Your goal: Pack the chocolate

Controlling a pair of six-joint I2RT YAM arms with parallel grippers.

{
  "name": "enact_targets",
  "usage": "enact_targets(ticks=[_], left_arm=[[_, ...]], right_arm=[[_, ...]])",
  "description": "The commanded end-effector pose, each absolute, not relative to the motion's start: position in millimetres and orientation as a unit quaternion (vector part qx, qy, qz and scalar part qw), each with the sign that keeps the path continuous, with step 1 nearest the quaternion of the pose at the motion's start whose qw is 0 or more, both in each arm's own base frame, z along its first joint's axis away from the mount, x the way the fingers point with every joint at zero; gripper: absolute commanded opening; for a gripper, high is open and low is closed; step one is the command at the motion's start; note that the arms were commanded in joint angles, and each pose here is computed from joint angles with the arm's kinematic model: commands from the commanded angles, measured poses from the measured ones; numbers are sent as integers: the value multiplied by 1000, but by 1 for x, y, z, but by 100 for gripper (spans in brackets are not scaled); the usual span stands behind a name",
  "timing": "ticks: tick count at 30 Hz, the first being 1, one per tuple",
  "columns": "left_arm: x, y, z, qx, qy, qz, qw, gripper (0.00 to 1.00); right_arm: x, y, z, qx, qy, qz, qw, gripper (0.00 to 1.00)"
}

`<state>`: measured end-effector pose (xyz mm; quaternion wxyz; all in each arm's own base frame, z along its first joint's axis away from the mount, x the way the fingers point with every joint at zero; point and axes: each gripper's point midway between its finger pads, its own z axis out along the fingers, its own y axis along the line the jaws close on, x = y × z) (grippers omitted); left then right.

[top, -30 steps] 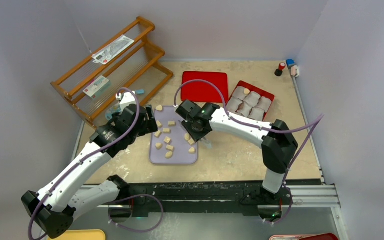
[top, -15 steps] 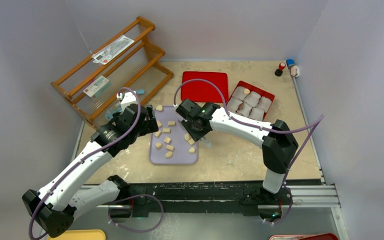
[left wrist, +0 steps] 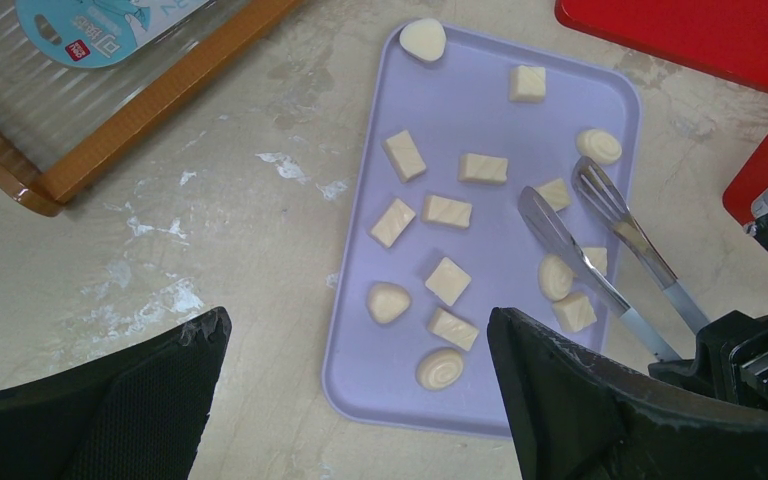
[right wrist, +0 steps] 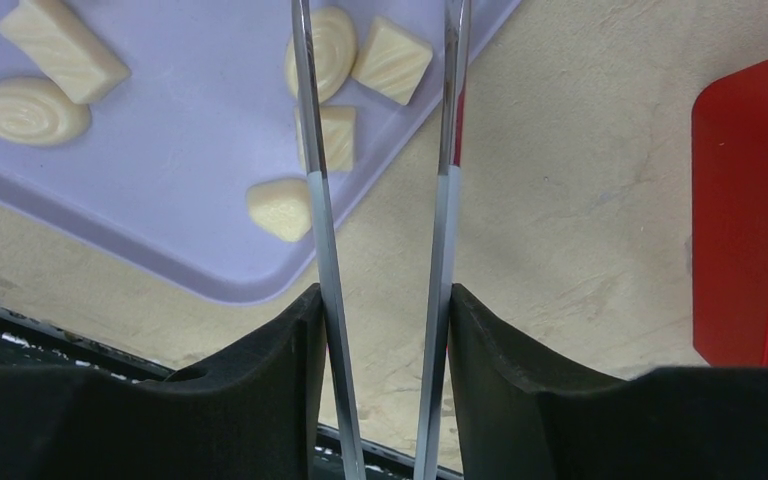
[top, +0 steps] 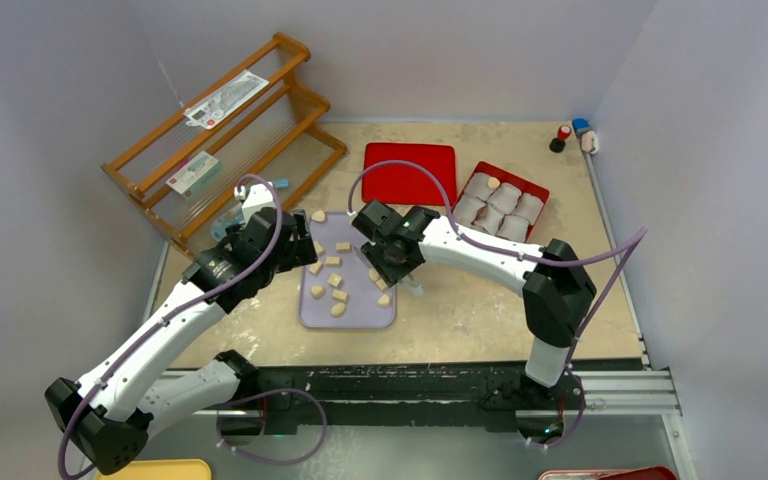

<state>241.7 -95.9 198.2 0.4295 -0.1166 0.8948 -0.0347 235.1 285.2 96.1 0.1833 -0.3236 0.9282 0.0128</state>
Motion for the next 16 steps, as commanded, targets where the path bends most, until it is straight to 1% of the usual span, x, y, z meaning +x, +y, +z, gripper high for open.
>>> enact_targets(ticks=[1,3,6,9,10,12,13,16], left_arm=[[247,-99,207,-118,888,-44,443,100],[247,-99,207,-119,888,-44,442,100],[246,-99,205,-119,889,-44,440,100],[246,-99,204,-120,889,-45,439,100],[246,-100,204,-120,889,-46,439,100],[246,-100,204,-120,890,-47,438,100],[246,-101,203,-120,890,-47,438,100],[246,-101,203,-120,890,-48,437,100]], right_arm=[[231,286,97,-330,926,17,184,45],[231,285,97,-329,926,16,184,41],[231,283,97,-327,926,14,186,32],[229,280,97,-324,927,11,186,19],[229,279,96,-324,928,10,185,12],[229,278,97,-322,928,10,189,1],[230,278,98,-320,928,10,192,0],[232,279,105,-317,926,14,203,0]])
